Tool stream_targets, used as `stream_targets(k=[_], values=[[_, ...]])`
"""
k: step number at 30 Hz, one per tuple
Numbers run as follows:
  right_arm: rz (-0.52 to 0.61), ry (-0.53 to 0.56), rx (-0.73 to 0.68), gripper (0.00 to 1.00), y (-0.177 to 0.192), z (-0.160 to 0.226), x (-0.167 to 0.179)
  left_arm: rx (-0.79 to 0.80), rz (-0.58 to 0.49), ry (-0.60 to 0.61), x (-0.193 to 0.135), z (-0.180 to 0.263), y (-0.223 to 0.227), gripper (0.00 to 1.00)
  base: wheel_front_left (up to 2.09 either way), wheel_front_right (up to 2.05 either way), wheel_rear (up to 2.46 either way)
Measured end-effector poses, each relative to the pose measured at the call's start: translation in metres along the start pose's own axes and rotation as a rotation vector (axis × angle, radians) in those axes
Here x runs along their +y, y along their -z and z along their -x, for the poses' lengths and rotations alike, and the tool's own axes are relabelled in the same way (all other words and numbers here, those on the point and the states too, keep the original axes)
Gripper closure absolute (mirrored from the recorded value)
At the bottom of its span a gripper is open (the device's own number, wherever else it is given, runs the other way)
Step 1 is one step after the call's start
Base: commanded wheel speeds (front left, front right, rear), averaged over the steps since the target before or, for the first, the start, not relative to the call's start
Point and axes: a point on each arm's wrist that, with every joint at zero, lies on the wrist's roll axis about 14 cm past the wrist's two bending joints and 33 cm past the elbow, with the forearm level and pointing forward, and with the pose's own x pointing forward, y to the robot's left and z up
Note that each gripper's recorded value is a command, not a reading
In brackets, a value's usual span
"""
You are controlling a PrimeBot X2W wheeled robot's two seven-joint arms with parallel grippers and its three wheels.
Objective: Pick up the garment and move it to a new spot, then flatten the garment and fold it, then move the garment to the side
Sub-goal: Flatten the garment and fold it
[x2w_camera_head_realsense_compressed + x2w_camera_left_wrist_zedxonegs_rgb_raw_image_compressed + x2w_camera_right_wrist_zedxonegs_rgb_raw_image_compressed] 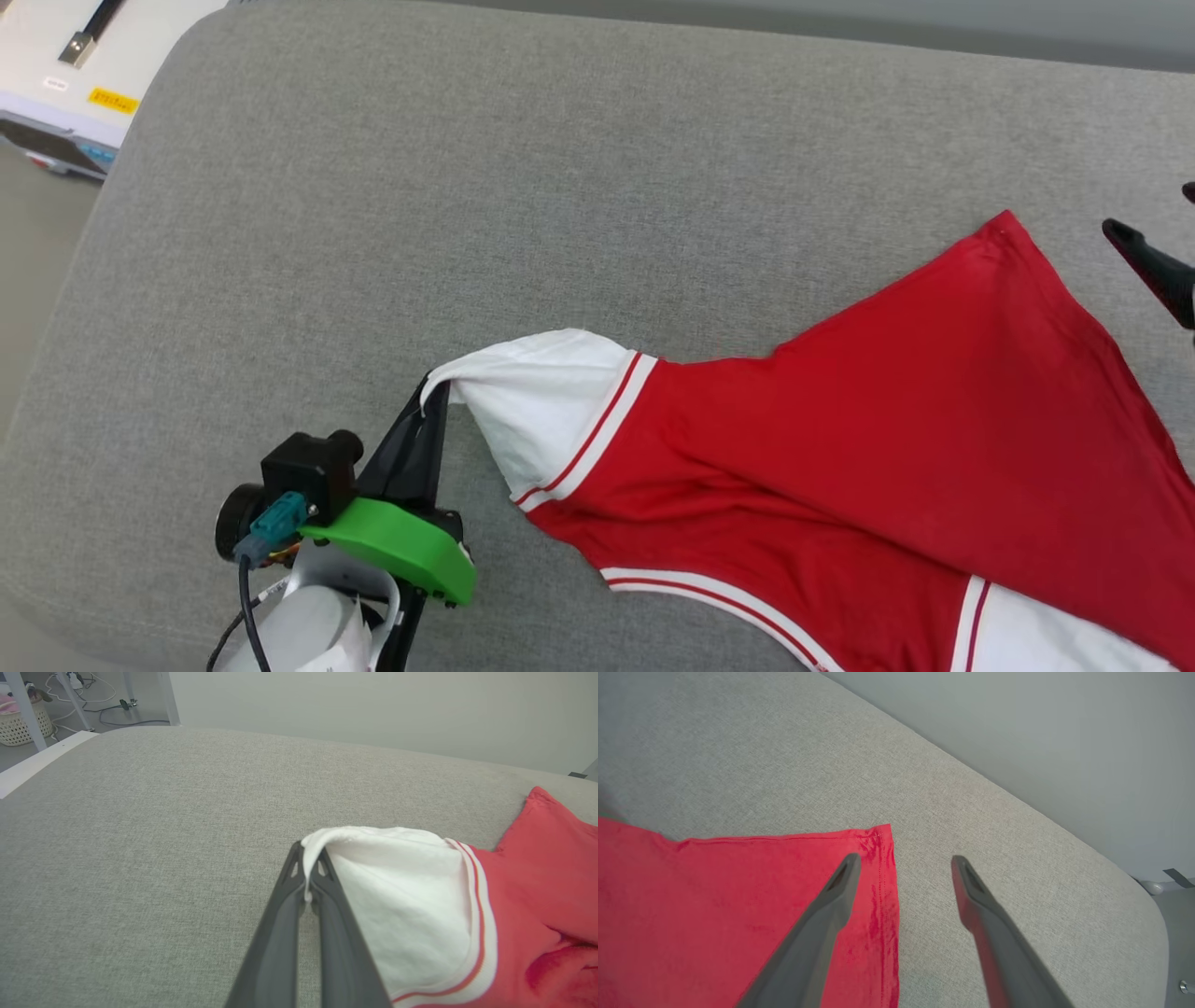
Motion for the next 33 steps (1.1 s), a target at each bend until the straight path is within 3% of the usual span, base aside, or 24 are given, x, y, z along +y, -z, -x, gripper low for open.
stream_targets(k=[10, 17, 23, 24, 25, 33], values=[[0.038, -0.075, 0.351, 0.0, 0.04, -0.075, 0.006, 0.003, 0.012, -0.02, 0.005, -0.013, 0.006, 1.0, 0.0, 0.0, 0.0], [0.057, -0.127, 0.492, 0.0, 0.081, -0.112, 0.023, 0.024, 0.013, -0.043, 0.012, -0.018, 0.016, 1.0, 0.0, 0.0, 0.0], [0.075, -0.158, 0.568, 0.0, 0.102, -0.117, 0.027, 0.04, 0.004, -0.058, 0.017, -0.018, 0.022, 1.0, 0.0, 0.0, 0.0], [0.067, -0.156, 0.571, 0.54, 0.103, -0.116, 0.025, 0.04, 0.003, -0.058, 0.016, -0.018, 0.022, 1.0, 0.0, 0.0, 0.0], [0.063, -0.155, 0.565, 1.0, 0.102, -0.116, 0.024, 0.04, 0.003, -0.057, 0.016, -0.018, 0.022, 1.0, 0.0, 0.0, 0.0], [0.03, -0.157, 0.335, 1.0, 0.067, -0.112, 0.029, 0.006, -0.007, -0.046, 0.014, -0.018, 0.01, 1.0, 0.0, 0.0, 0.0]])
